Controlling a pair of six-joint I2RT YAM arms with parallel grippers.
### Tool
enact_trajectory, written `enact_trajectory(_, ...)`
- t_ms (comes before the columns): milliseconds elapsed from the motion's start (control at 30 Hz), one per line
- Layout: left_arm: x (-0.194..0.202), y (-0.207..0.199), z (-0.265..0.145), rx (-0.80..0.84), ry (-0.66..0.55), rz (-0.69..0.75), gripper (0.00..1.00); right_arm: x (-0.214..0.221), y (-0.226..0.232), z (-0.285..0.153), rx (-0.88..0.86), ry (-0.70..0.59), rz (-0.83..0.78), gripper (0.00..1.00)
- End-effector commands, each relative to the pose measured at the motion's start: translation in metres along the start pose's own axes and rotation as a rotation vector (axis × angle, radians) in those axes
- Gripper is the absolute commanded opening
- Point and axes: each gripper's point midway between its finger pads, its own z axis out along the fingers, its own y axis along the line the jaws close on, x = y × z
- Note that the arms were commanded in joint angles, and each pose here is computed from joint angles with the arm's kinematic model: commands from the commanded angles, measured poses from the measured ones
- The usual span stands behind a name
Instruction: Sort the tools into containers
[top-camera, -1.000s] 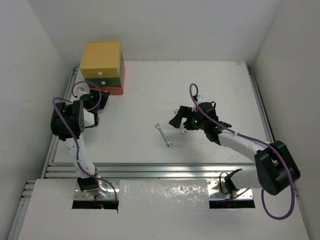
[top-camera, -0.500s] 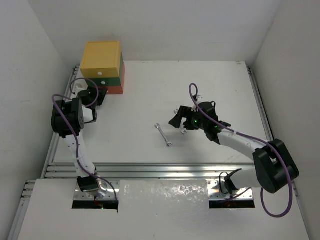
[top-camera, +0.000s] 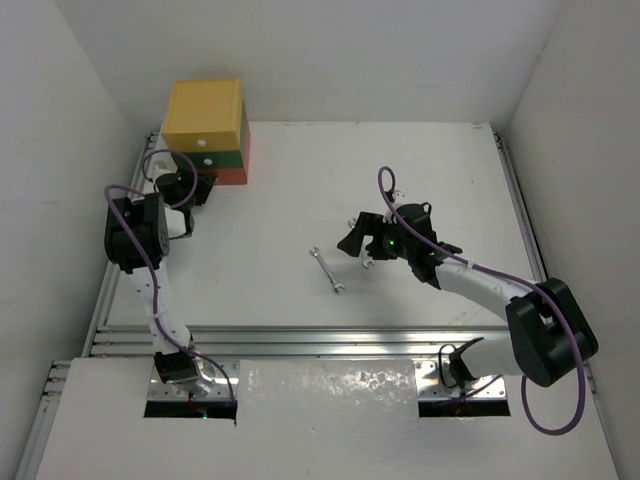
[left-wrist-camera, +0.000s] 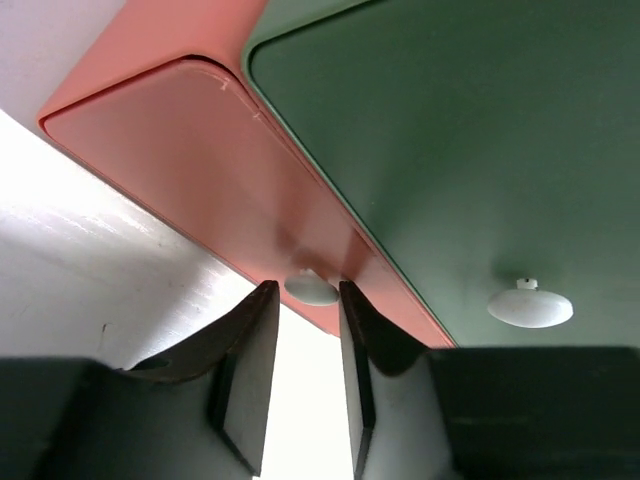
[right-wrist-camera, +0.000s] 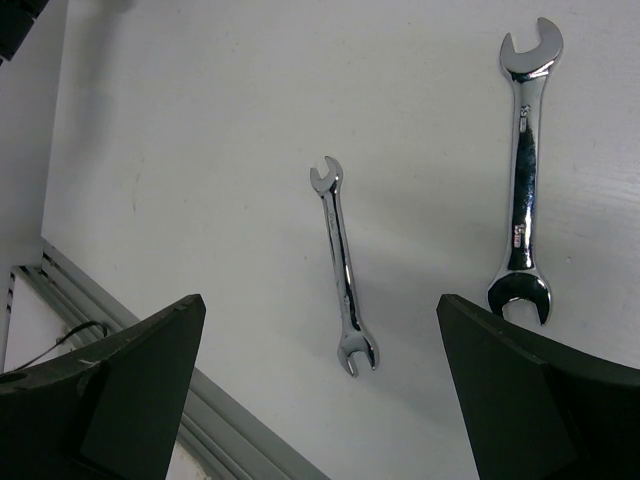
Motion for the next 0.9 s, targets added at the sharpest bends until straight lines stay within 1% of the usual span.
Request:
enact_trajectory(0,-0.013,-0.005,0.007,0.017,-0.029,0.011,0.27,-0.014,0.009,0.0,-0.042,-0.048,-0.028,0.99)
enact_trajectory(33,-0.013,-0.005,0.007,0.02,-0.031,0.011,0.26,-0.014,0.008,0.0,-0.042,-0.05,-0.028,0.99)
enact_trajectory(167,-0.014,-0.008,0.01,0.028,-0.031,0.015,0.19,-0.014,0.008,0.0,-0.041,-0.049,-0.031,0.99)
enact_trajectory(300,-0.015,-0.008,0.012,0.027,-0.033,0.015,0.16,-0.013,0.006,0.0,-0.036,-0.049,-0.032,0.99)
enact_trajectory(333,-0.015,-0.008,0.012,0.025,-0.034,0.015,0.11,-0.014,0.006,0.0,-0.036,-0.051,-0.032,0.99)
enact_trajectory(500,-0.016,-0.006,0.01,0.005,-0.031,0.015,0.07,-0.013,0.005,0.0,-0.036,-0.048,-0.03,0.99)
enact_trajectory(567,-0.014,-0.002,0.008,-0.011,-0.028,0.017,0.01,-0.013,0.004,0.0,-0.035,-0.049,-0.03,0.99)
enact_trajectory(600,-0.015,-0.003,0.006,-0.008,-0.032,0.017,0.0,-0.013,0.004,0.0,-0.033,-0.049,-0.03,0.99)
enact_trajectory(767,-0.012,0.002,-0.007,-0.032,-0.038,0.01,0.0,-0.012,0.004,-0.001,-0.034,-0.051,-0.029,0.99)
enact_trajectory(867,-0.015,-0.003,-0.019,-0.026,-0.054,0.012,0.0,-0.012,0.005,-0.003,-0.039,-0.053,-0.03,0.99)
